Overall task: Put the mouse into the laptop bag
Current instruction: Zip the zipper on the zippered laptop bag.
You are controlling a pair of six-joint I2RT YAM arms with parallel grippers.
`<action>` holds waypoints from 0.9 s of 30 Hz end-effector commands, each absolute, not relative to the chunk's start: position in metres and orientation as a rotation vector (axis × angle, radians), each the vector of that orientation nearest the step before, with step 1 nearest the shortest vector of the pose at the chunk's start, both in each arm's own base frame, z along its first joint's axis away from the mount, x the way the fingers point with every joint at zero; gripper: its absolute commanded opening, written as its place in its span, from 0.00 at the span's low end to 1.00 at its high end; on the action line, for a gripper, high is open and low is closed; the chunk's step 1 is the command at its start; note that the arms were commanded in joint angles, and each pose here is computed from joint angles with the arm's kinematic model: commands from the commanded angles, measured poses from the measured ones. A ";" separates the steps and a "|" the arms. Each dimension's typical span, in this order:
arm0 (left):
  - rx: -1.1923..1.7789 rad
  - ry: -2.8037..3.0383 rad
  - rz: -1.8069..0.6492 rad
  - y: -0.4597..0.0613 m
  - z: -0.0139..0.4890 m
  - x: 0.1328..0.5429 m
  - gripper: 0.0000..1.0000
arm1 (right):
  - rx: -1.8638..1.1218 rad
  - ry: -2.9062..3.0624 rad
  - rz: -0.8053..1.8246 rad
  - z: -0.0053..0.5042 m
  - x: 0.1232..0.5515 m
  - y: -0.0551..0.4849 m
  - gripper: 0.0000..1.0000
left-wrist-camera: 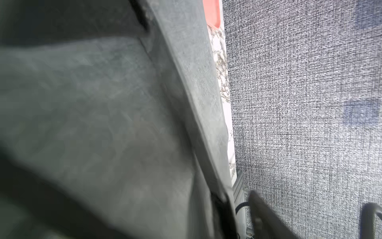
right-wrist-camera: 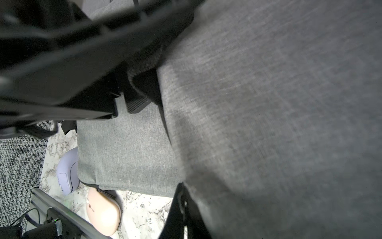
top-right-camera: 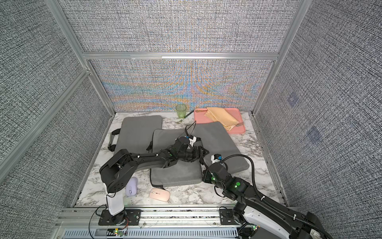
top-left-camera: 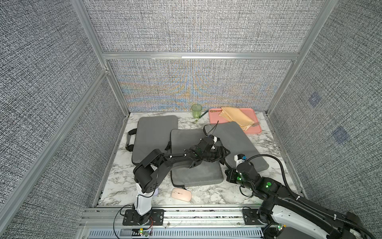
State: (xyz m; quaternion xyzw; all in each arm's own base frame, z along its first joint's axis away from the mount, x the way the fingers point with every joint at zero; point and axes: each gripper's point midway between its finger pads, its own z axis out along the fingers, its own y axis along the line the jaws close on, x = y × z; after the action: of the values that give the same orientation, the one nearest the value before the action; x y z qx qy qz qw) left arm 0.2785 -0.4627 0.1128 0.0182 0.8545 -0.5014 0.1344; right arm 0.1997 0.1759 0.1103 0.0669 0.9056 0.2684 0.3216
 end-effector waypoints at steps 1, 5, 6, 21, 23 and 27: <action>0.084 2.431 -1.448 -0.473 0.120 0.293 0.06 | 0.157 2.332 0.773 0.121 0.200 0.182 0.00; 0.101 2.465 -1.372 -0.477 0.104 0.321 0.00 | 0.171 2.373 0.748 0.110 0.190 0.172 0.00; 0.108 2.460 -1.377 -0.478 0.106 0.329 0.00 | 0.176 2.383 0.742 0.107 0.187 0.169 0.00; 0.187 2.420 -1.446 -0.494 0.124 0.369 0.00 | 0.066 2.448 0.743 0.099 0.171 0.169 0.00; 0.176 2.434 -1.442 -0.493 0.119 0.363 0.28 | 0.049 2.438 0.767 0.101 0.174 0.179 0.00; 0.103 2.468 -1.356 -0.467 0.107 0.349 0.99 | 0.015 2.426 0.764 0.109 0.184 0.194 0.00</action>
State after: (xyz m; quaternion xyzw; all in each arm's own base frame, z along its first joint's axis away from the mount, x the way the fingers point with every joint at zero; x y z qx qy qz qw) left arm 0.3385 -0.4735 0.0897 0.0493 0.8748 -0.4691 0.1108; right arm 0.1788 0.1694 0.0884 0.0332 0.9270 0.2411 0.2852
